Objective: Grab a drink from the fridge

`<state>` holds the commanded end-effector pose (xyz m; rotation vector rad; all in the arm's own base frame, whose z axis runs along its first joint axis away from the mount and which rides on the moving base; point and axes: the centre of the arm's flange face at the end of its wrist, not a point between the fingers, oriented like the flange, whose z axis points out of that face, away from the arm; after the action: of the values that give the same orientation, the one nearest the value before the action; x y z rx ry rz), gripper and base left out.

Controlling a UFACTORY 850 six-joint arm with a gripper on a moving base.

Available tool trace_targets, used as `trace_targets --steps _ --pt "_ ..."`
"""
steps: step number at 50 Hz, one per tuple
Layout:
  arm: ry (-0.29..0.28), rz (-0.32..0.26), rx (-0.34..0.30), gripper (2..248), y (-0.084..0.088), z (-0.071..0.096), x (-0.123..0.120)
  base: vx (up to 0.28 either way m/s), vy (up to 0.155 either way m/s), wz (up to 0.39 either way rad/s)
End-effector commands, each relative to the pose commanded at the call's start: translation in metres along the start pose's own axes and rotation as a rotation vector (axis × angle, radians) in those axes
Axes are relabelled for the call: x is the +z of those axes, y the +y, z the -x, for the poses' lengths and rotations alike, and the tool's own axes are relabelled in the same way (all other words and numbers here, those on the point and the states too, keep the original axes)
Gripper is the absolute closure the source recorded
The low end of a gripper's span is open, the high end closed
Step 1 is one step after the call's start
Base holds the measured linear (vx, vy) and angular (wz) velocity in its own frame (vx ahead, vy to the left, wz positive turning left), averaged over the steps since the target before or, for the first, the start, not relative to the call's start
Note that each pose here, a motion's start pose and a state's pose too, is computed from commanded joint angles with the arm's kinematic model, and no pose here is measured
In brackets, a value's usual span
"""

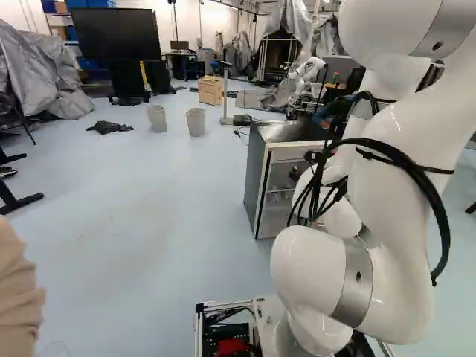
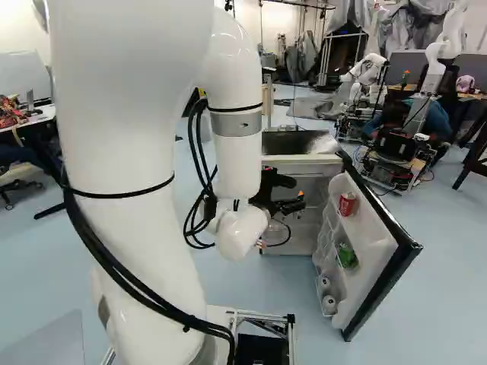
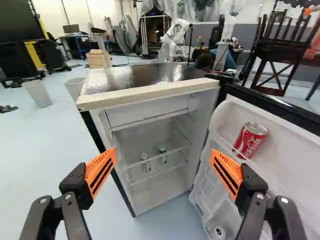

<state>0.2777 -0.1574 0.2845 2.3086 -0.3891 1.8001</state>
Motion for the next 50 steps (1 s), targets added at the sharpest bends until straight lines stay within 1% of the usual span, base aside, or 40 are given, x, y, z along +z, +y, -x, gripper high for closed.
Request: trace_targets --steps 5,18,36,50 --pt "0.004 -0.009 -0.003 3 0.003 -0.001 0.007 0.000 0.000 0.000" --pt "0.017 -0.002 -0.004 3 0.016 -0.004 0.026 0.000 0.000 0.000" --pt "0.033 -0.043 -0.019 3 0.031 -0.006 0.053 0.000 0.000 0.000" --pt "0.027 -0.052 -0.023 3 0.034 -0.006 0.059 0.000 0.000 0.000"
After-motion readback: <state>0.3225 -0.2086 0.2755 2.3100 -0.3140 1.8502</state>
